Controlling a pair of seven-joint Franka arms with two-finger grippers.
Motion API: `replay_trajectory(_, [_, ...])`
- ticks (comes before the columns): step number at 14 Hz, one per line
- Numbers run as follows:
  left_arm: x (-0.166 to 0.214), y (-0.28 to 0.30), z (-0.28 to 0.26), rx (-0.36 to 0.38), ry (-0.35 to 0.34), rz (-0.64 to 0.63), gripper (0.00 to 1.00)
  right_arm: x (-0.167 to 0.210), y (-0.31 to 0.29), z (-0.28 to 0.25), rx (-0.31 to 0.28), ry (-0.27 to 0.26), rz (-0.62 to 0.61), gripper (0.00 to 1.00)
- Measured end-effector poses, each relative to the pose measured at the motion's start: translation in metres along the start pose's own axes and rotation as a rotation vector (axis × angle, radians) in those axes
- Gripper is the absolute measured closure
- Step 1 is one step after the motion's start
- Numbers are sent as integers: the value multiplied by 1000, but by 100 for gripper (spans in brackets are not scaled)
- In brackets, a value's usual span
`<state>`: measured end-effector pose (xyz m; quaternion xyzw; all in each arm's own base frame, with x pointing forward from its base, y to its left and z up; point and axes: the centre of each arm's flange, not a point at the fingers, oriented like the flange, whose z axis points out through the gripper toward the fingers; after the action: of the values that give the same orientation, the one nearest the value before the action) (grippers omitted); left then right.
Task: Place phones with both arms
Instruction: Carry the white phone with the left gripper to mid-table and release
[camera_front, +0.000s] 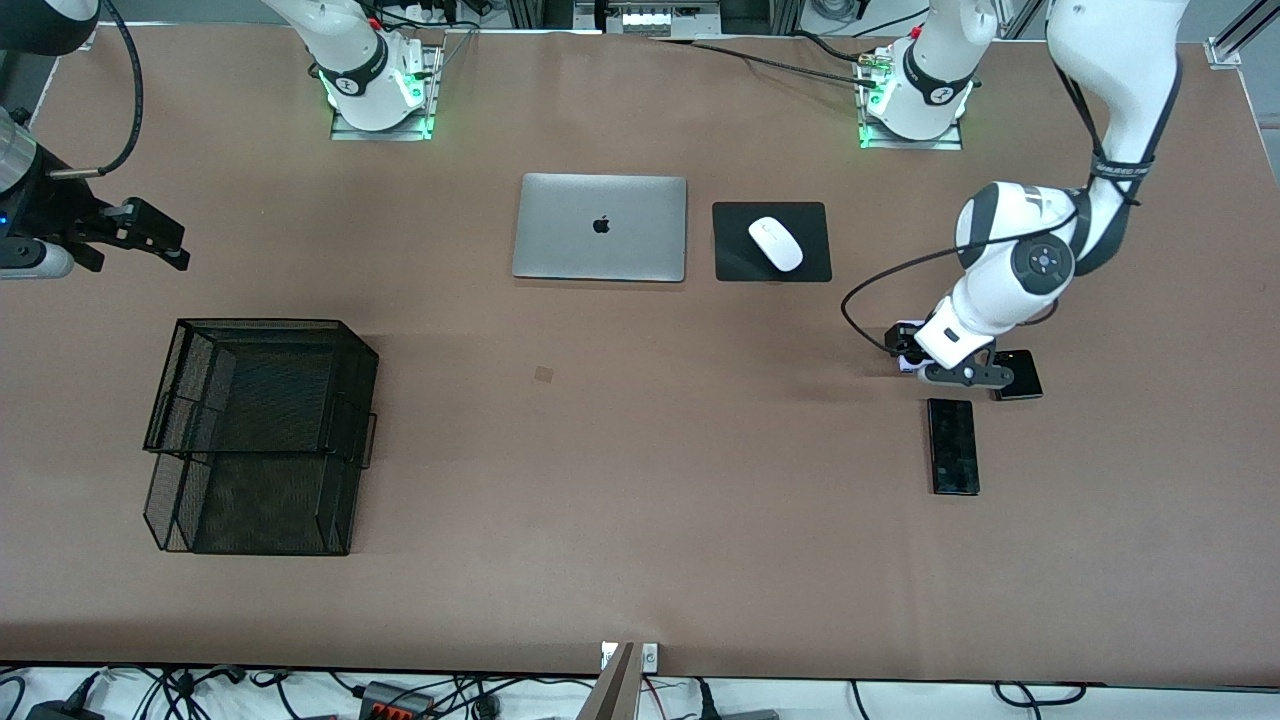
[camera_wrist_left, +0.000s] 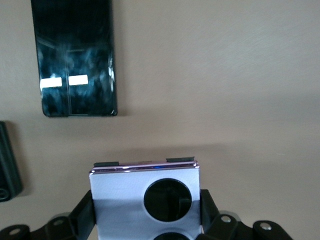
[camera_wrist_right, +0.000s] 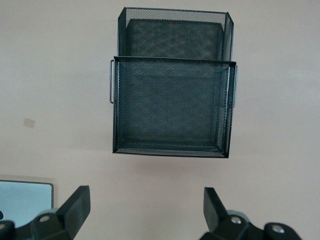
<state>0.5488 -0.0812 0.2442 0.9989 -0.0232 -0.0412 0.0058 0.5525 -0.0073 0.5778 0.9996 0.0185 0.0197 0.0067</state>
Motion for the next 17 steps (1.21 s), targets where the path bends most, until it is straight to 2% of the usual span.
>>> replay_trajectory(2, [24,33,-40,-1,-26,51,15,0,0,0,-1,0,0,0])
replay_trajectory(5, [51,131,-65,-29,14,139,15,0,0,0,-1,0,0,0])
replay_trajectory(9, [65,271,-25,-72,20,80,15,0,0,1,-1,0,-1,0])
replay_trajectory(12, [52,353,17,-120,58,88,15,2,-1,4,-1,-1,-2,0])
replay_trajectory(15, [34,401,61,-203,91,45,15,5,-2,9,-2,-1,-5,0])
replay_trajectory(17, [27,413,76,-220,83,12,15,7,-7,10,-2,0,-13,0])
